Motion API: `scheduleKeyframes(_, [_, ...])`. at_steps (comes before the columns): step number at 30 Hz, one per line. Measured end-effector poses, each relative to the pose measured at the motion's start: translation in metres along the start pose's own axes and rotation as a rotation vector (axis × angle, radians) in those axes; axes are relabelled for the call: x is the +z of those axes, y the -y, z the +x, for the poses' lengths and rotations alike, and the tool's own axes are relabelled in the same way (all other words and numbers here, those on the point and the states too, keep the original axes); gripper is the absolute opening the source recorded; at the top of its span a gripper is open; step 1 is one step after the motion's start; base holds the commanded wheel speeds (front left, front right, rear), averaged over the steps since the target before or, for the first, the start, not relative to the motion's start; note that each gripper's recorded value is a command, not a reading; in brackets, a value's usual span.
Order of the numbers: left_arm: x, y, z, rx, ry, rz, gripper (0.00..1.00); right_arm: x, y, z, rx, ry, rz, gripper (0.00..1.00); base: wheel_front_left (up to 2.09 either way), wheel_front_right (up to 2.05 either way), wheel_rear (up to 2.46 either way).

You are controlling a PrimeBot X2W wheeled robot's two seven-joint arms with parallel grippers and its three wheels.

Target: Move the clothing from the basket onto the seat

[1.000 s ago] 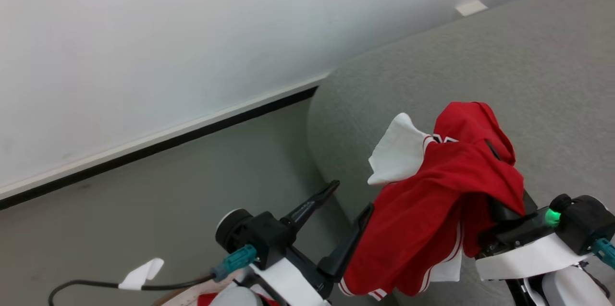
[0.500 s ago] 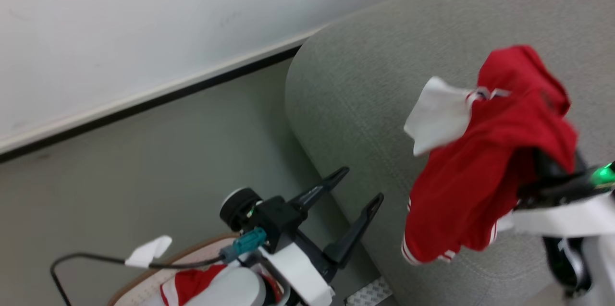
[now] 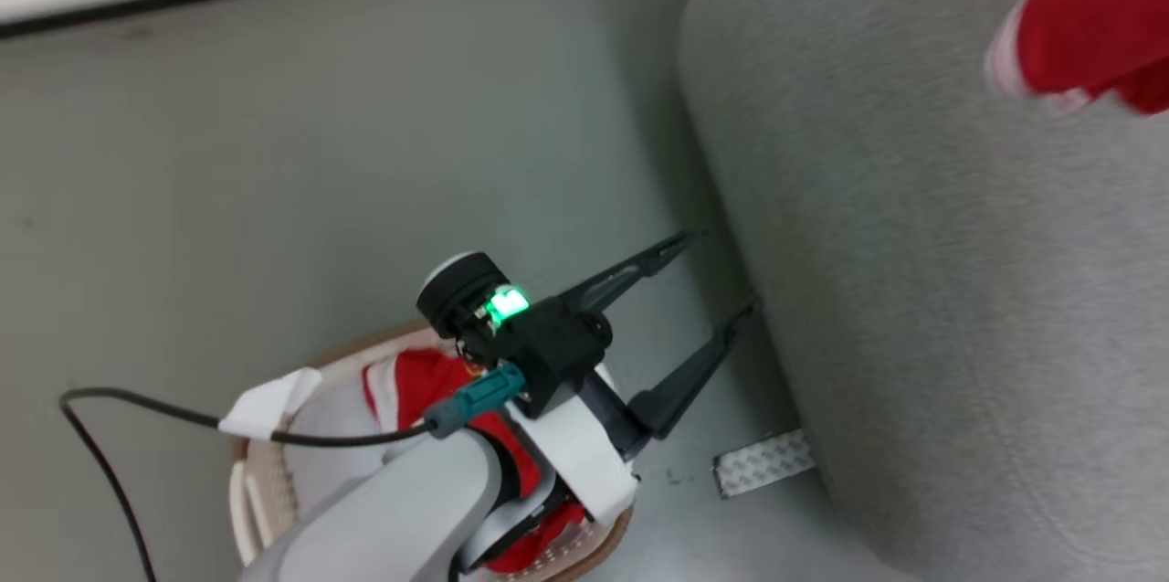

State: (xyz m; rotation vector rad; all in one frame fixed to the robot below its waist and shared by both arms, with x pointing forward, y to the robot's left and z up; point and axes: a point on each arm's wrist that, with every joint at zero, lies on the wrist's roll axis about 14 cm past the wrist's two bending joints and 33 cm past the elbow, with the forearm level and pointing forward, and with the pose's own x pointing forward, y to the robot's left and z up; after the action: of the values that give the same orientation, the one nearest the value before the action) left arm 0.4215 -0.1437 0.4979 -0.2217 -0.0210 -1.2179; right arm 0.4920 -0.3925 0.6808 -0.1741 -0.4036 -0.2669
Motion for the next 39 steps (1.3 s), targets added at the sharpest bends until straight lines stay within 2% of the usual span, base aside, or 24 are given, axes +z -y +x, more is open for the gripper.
scheduleKeyframes(4, [-0.021, -0.032, -0.013, 0.074, -0.020, -0.028, 1.00, -0.042, 0.011, 0.030, -0.036, -0.083, -0.042, 0.00, 0.00, 0.00, 0.00])
scheduleKeyframes(8, [-0.046, -0.055, -0.029, 0.138, -0.059, -0.059, 1.00, -0.123, 0.007, 0.030, -0.029, -0.292, -0.093, 0.00, 0.00, 0.00, 0.00])
scheduleKeyframes(11, [-0.060, -0.067, -0.039, 0.177, -0.082, -0.073, 1.00, -0.186, -0.004, 0.011, -0.015, -0.469, -0.092, 0.00, 0.00, 0.00, 0.00])
scheduleKeyframes(14, [-0.067, -0.075, -0.047, 0.206, -0.095, -0.076, 1.00, -0.260, -0.005, -0.042, -0.027, -0.790, -0.082, 0.00, 0.00, 0.00, 0.00])
scheduleKeyframes(16, [-0.066, -0.079, -0.048, 0.217, -0.089, -0.072, 1.00, -0.283, -0.012, -0.068, -0.023, -0.912, -0.062, 0.00, 0.00, 0.00, 0.00])
scheduleKeyframes(20, [-0.058, -0.078, -0.046, 0.223, -0.076, -0.058, 1.00, -0.282, -0.008, -0.081, -0.021, -0.954, -0.057, 0.00, 0.00, 0.00, 0.00])
scheduleKeyframes(21, [-0.056, -0.078, -0.045, 0.224, -0.073, -0.056, 1.00, -0.282, -0.007, -0.085, -0.020, -0.962, -0.058, 0.07, 0.00, 0.00, 0.00])
scheduleKeyframes(22, [-0.054, -0.077, -0.045, 0.223, -0.071, -0.052, 1.00, -0.280, -0.007, -0.088, -0.017, -0.965, -0.059, 0.32, 0.00, 0.00, 0.00])
scheduleKeyframes(23, [-0.051, -0.076, -0.044, 0.223, -0.066, -0.049, 1.00, -0.279, -0.007, -0.090, -0.009, -0.970, -0.064, 0.49, 0.00, 0.00, 0.00])
scheduleKeyframes(24, [-0.049, -0.075, -0.045, 0.225, -0.065, -0.045, 1.00, -0.277, -0.008, -0.093, 0.004, -0.980, -0.074, 0.49, 0.00, 0.00, 0.00])
scheduleKeyframes(25, [-0.047, -0.074, -0.045, 0.226, -0.065, -0.042, 1.00, -0.274, -0.008, -0.096, 0.013, -0.985, -0.080, 1.00, 0.00, 0.00, 0.00])
scheduleKeyframes(32, [-0.022, -0.063, -0.056, 0.276, -0.040, -0.019, 1.00, -0.230, 0.005, -0.105, 0.071, -0.946, -0.134, 1.00, 0.00, 0.00, 0.00])
scheduleKeyframes(35, [-0.006, -0.058, -0.064, 0.316, -0.019, -0.003, 1.00, -0.193, 0.010, -0.094, 0.095, -0.855, -0.140, 1.00, 0.00, 0.00, 0.00])
scheduleKeyframes(39, [0.021, -0.055, -0.081, 0.390, 0.016, 0.036, 1.00, -0.140, -0.002, -0.083, 0.149, -0.715, -0.092, 1.00, 0.00, 0.00, 0.00])
